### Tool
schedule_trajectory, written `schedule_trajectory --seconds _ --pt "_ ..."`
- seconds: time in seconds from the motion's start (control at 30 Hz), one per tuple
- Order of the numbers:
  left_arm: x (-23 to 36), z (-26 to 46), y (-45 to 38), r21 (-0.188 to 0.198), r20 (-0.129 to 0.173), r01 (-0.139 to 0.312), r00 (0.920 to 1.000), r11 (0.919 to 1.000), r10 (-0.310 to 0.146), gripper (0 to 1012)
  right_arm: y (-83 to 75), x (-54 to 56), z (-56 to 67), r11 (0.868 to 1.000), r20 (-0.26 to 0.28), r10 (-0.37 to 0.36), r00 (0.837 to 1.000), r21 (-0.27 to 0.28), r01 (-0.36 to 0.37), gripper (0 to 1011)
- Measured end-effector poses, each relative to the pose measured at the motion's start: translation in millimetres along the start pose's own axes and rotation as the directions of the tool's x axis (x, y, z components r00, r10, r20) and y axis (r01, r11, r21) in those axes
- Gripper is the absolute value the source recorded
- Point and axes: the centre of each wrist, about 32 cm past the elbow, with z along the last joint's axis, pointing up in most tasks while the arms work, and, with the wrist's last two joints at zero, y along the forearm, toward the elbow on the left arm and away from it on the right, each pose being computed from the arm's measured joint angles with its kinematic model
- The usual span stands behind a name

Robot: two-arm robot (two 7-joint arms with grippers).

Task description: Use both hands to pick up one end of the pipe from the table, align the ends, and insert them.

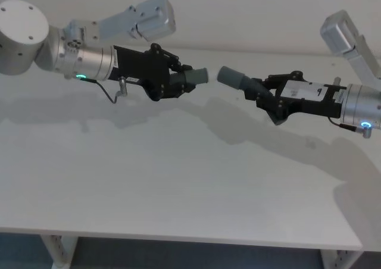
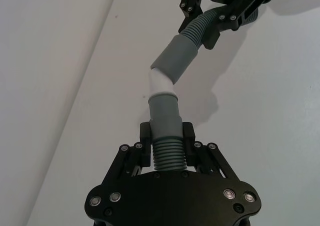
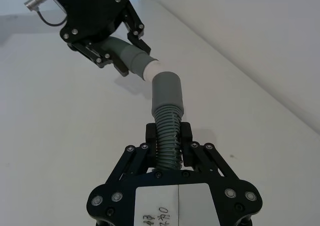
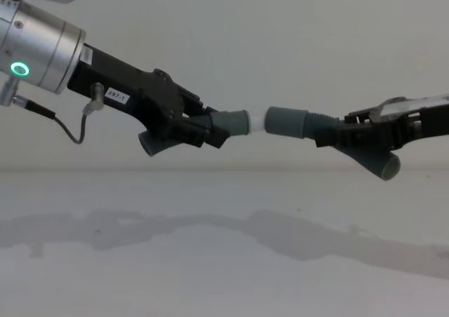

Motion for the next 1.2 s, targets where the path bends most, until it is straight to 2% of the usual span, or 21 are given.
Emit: schedule_trajectory --seconds 0.37,0.67,1.2 --pt "1.6 0.4 -0.7 -0.048 0.013 0.015 0.9998 0.9987 -0.014 358 0.9 -1.9 0.5 1.0 0.003 0.02 1.0 0.005 -0.02 268" --pt "0.2 1.1 0.4 -0.08 0.015 0.04 0.9991 0.996 -0.038 358 1.6 -2.9 0.5 1.0 0.003 0.026 1.0 0.006 -0.026 268" --pt "-1.4 2.0 0.6 -0.102 0.019 0.06 0.9981 0.9929 -0.059 359 2.2 -3.7 1.0 1.0 0.003 0.031 1.0 0.007 -0.031 268"
